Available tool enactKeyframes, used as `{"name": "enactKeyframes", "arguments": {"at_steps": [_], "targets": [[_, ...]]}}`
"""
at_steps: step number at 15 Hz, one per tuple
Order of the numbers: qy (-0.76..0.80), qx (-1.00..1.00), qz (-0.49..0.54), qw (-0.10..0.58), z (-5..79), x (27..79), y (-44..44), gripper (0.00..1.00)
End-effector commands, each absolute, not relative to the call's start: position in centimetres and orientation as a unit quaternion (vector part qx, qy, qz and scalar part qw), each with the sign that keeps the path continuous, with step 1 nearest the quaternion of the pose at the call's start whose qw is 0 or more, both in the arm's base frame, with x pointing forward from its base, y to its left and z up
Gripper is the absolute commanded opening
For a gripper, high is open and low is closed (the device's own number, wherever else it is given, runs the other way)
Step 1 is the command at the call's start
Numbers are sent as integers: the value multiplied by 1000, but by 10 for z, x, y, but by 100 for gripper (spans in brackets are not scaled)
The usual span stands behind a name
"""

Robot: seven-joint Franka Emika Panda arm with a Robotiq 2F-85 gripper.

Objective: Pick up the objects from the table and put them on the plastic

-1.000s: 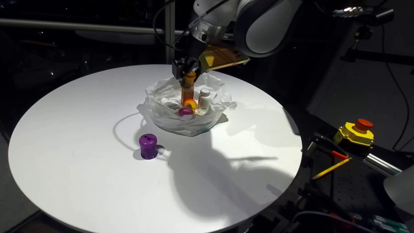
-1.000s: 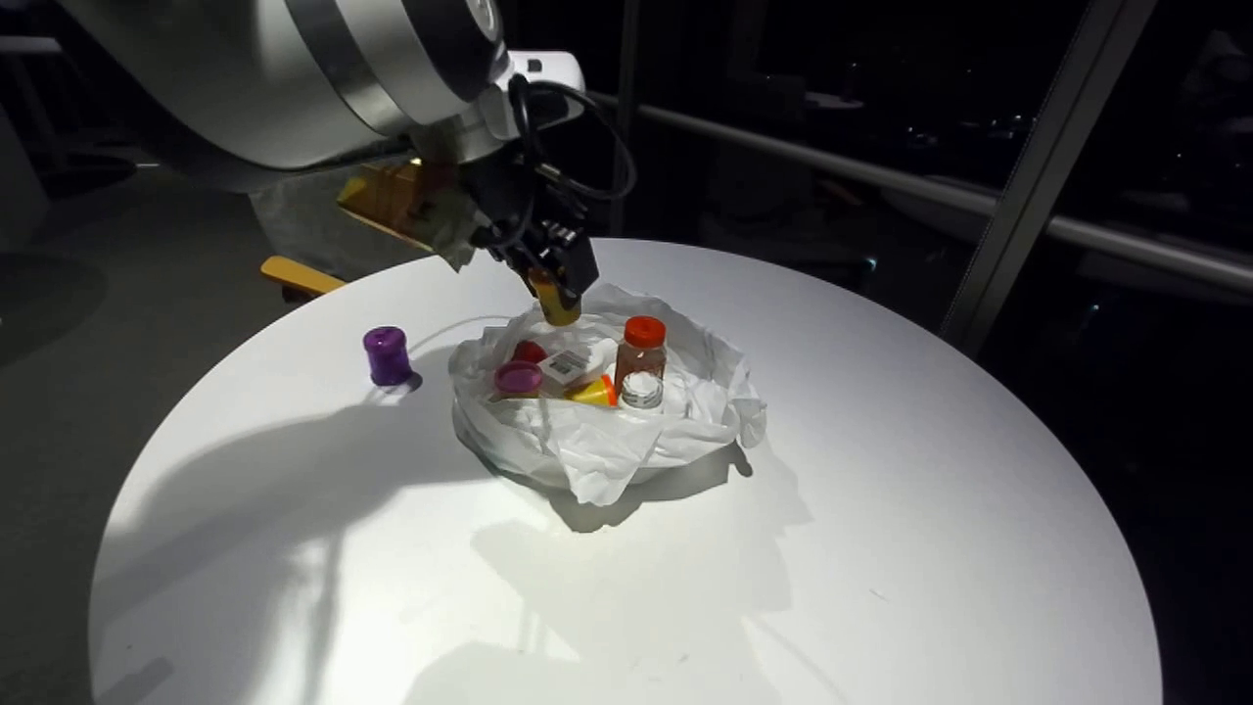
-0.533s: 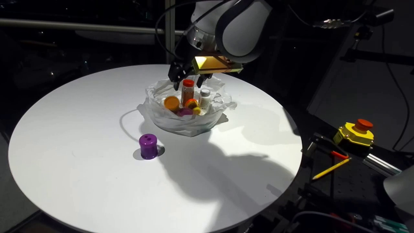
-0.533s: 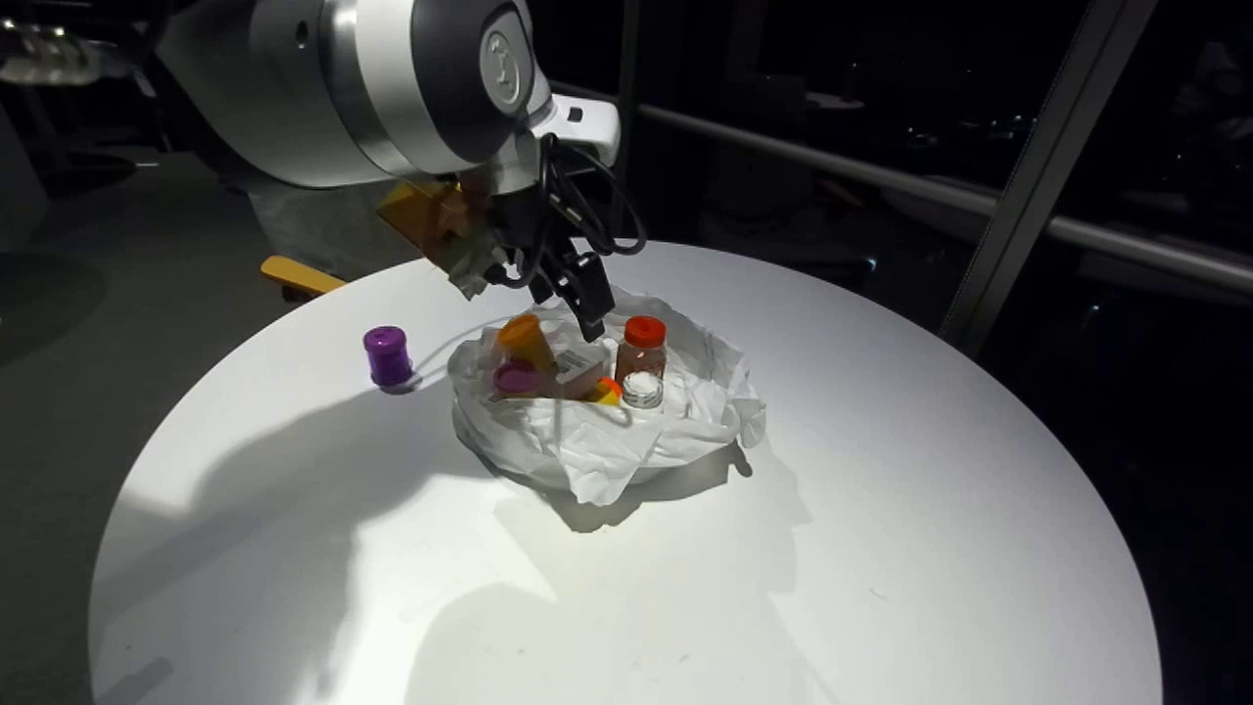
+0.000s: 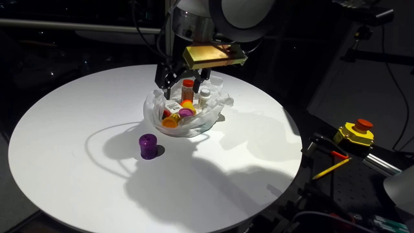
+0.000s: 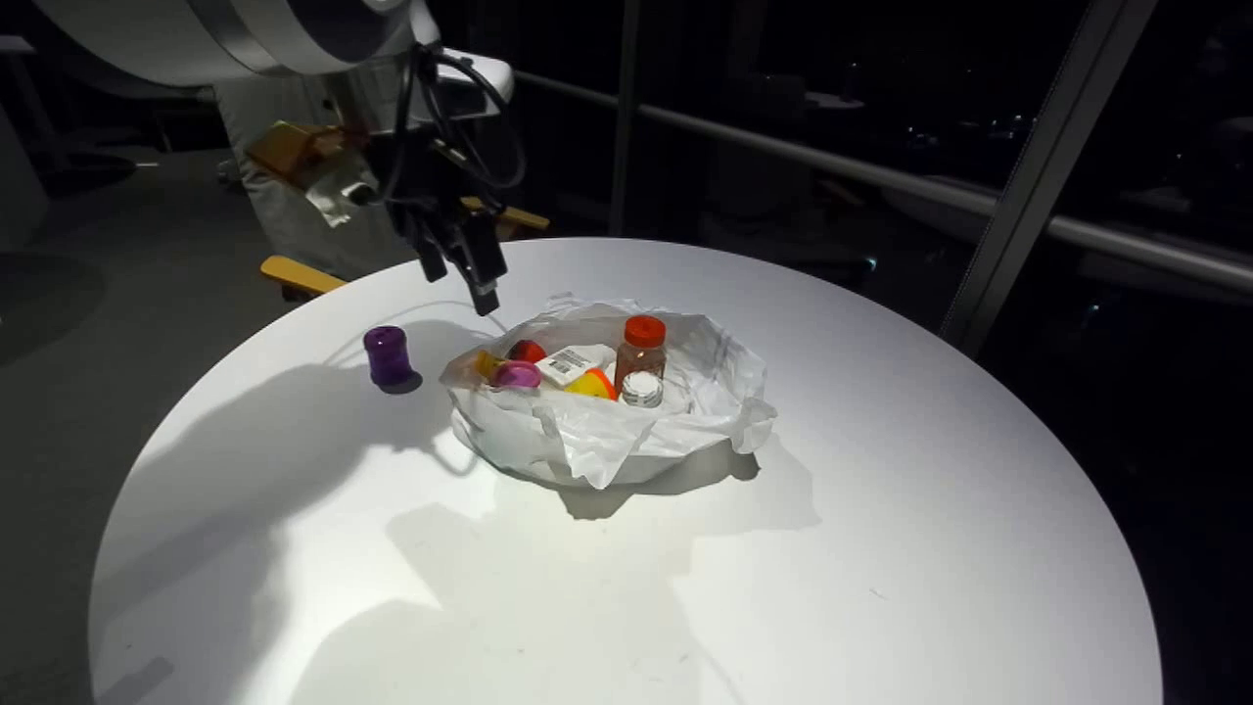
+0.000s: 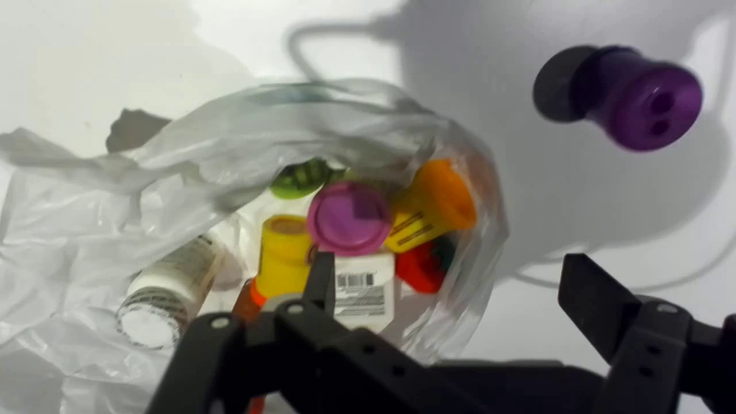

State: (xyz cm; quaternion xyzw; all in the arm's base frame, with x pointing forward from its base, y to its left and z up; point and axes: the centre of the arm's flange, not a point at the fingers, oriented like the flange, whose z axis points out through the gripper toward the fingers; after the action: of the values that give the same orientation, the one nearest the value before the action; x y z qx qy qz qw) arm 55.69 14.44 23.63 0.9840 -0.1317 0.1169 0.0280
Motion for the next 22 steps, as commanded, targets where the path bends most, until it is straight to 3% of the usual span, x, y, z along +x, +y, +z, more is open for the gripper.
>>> {"name": "enactKeyframes", "arguments": {"at_steps": [1, 8, 19, 20, 21, 22], "targets": [[-98, 992, 77, 27, 229, 552, 189, 100], [-9, 998, 60, -24, 184, 546, 264, 100], [-6, 998, 66, -1, 127, 585, 267, 100], [-9, 998, 68, 1, 127, 588, 265, 92], [-8, 998, 67, 5, 128, 590, 262, 74], [-7, 998, 69, 9, 129, 592, 260, 68]]}}
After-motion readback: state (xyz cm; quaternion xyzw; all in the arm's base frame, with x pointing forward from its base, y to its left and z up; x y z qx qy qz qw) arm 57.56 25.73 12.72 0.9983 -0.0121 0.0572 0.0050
